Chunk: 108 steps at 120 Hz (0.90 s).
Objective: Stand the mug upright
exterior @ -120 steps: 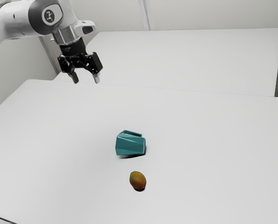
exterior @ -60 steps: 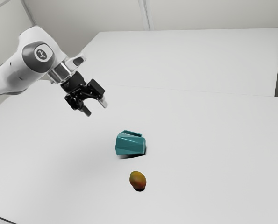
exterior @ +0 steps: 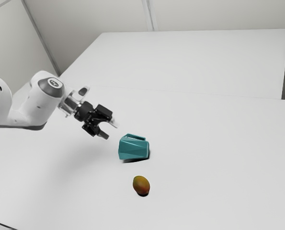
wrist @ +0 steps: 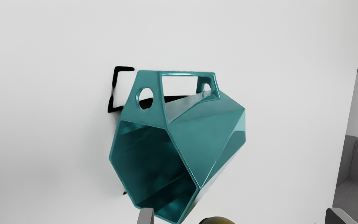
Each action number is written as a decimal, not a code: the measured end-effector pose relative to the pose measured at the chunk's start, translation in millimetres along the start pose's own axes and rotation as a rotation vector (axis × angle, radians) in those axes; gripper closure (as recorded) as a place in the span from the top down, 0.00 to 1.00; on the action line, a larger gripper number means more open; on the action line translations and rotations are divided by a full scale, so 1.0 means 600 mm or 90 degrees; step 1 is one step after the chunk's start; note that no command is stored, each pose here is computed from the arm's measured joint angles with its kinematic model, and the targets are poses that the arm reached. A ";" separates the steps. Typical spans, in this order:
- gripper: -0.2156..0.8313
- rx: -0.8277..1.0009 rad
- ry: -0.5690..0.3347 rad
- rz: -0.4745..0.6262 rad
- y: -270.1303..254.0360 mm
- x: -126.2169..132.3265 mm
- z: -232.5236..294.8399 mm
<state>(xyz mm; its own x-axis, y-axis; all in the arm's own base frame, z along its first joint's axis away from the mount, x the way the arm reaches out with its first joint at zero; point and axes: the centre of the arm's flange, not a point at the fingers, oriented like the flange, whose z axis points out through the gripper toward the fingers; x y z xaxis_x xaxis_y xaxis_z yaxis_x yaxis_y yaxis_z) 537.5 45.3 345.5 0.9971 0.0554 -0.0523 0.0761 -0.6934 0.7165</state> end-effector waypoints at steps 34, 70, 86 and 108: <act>0.79 -0.081 0.006 0.042 -0.050 0.007 0.060; 0.78 -0.156 -0.002 0.067 -0.073 -0.005 0.109; 0.66 -0.179 0.004 0.080 -0.074 -0.008 0.115; 0.45 -0.193 0.008 0.099 -0.078 -0.011 0.119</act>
<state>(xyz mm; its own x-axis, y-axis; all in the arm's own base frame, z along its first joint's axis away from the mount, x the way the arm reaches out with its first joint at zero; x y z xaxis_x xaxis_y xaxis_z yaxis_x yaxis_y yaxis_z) 527.3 26.1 262.6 0.9965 -0.0236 0.0807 -0.0827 -0.4490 0.8897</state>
